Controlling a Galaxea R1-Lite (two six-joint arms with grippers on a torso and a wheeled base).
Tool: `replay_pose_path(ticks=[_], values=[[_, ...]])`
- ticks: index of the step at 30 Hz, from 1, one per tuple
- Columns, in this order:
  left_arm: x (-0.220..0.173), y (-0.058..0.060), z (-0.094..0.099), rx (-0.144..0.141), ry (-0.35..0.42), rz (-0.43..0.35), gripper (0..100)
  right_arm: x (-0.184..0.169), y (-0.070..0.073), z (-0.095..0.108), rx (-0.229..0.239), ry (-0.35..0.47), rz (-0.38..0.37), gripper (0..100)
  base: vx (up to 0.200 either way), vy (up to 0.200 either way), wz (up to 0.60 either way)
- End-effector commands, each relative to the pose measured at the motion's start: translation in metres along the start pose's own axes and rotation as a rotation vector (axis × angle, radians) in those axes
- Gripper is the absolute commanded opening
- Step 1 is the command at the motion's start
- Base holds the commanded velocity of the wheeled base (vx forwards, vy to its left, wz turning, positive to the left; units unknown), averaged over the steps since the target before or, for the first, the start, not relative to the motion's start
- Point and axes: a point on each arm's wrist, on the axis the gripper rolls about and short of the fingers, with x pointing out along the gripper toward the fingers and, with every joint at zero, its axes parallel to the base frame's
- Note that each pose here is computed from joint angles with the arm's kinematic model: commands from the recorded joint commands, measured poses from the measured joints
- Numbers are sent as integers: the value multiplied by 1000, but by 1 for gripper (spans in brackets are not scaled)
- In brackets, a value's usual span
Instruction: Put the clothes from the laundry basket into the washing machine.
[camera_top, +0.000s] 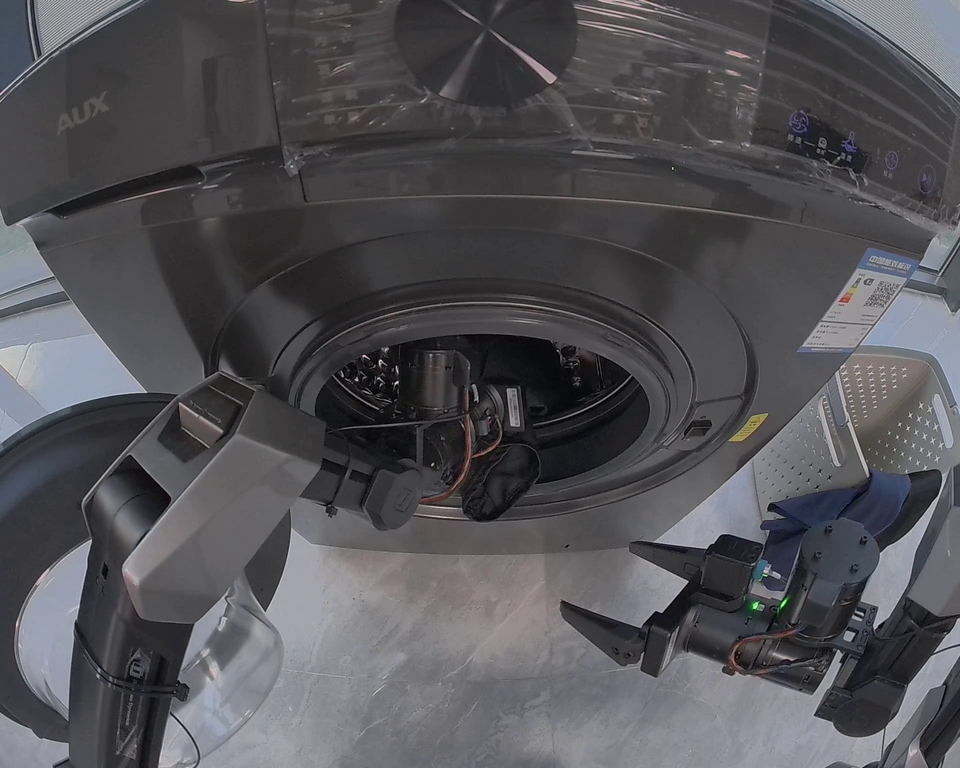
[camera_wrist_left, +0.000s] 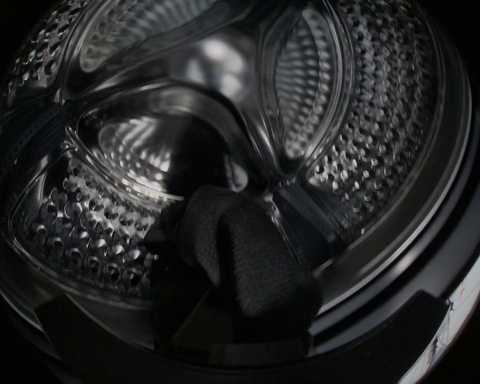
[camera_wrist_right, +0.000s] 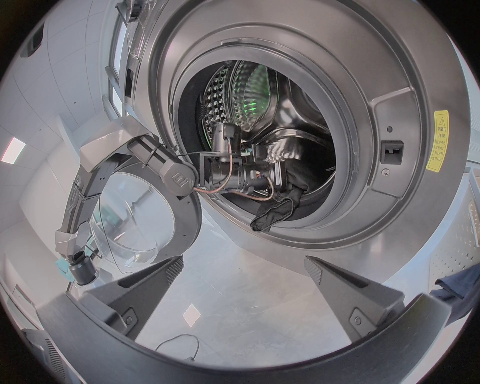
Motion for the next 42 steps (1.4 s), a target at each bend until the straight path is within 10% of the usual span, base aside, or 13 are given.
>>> replay_pose_path(ticks=[1,6,16,17,26,32,40,41,42], values=[[20,3,14,-76,-127,32,0,1,0,1,1,-6,1,100,0,0,0],[41,15,18,-117,-256,89,0,1,0,1,1,-4,1,100,0,0,0],[43,17,21,-120,-284,97,0,1,0,0,3,0,0,100,0,0,0],[43,17,21,-121,-287,98,100,1,0,0,3,0,0,100,0,0,0],[23,5,36,-116,-253,82,100,1,-1,-1,3,5,-2,100,0,0,0],[-18,-14,20,-70,-4,-35,100,1,-1,1,0,-3,-2,100,0,0,0],[-10,0,-18,19,139,11,100,0,0,2,1,-9,0,100,0,0,0],[-7,1,-22,27,141,15,0,0,0,2,1,-9,0,100,0,0,0],[-5,1,-23,29,144,15,0,0,0,1,1,-6,1,100,0,0,0]])
